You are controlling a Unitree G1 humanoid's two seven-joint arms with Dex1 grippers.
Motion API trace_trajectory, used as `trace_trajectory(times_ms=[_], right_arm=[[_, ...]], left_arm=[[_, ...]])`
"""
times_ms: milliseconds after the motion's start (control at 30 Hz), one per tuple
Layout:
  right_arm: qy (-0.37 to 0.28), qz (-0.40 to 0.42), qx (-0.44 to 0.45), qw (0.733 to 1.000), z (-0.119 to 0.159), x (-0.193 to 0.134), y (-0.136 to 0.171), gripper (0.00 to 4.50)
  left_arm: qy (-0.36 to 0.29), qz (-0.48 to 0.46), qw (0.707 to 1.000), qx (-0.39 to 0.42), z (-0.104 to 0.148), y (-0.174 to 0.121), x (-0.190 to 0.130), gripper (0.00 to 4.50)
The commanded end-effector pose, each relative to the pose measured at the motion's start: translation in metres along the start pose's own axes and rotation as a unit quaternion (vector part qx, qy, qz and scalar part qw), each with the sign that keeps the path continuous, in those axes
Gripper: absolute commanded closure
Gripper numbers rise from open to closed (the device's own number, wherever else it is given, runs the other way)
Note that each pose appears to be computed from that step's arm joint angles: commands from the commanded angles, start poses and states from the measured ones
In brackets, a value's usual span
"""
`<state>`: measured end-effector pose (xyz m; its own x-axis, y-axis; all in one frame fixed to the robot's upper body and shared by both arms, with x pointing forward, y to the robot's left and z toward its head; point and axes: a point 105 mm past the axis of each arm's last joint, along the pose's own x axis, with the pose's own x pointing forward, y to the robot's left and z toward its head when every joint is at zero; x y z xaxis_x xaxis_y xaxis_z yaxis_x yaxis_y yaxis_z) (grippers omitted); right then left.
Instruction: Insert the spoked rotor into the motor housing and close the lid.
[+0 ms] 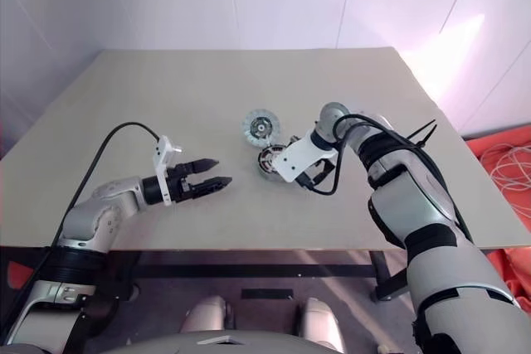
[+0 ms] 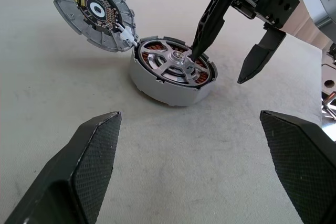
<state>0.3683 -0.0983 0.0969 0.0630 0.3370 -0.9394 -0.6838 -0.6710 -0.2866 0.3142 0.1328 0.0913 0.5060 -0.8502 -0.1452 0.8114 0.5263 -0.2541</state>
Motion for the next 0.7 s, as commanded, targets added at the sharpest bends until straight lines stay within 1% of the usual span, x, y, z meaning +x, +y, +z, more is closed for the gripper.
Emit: trace_trajectory(times_ms=[33, 100, 133, 400, 433, 467, 700], right_arm=[[0.007, -0.018, -0.011, 1.000, 0.0017, -0.0098, -0.0106, 0.29], [0.008, -0.019, -0.010, 1.000, 0.0012, -0.0095, -0.0109, 0.67], [0.008, -0.020, -0.009, 1.000, 0.0010, -0.0095, -0.0111, 0.98], [0.010, -0.033, -0.009, 0.999, 0.0001, -0.0106, -0.0139, 3.74], [0.010, -0.035, -0.009, 0.999, 0.0000, -0.0108, -0.0143, 4.02], [0.011, -0.038, -0.009, 0.999, -0.0003, -0.0110, -0.0149, 4.44], [0.018, -0.054, -0.017, 0.998, -0.0010, -0.0130, -0.0191, 4.48]], left_arm=[[-0.019, 0.002, 1.000, 0.024, 0.0136, -0.0020, -0.0034, 0.00], [-0.019, 0.002, 1.000, 0.024, 0.0136, -0.0021, -0.0035, 0.00], [-0.019, 0.002, 1.000, 0.024, 0.0136, -0.0022, -0.0035, 0.00], [-0.019, 0.002, 1.000, 0.025, 0.0139, -0.0017, -0.0034, 0.00], [-0.019, 0.002, 0.999, 0.026, 0.0141, -0.0016, -0.0032, 0.00], [-0.019, 0.001, 0.999, 0.026, 0.0142, -0.0016, -0.0030, 0.00], [-0.019, 0.000, 0.999, 0.026, 0.0141, -0.0016, -0.0024, 0.00]])
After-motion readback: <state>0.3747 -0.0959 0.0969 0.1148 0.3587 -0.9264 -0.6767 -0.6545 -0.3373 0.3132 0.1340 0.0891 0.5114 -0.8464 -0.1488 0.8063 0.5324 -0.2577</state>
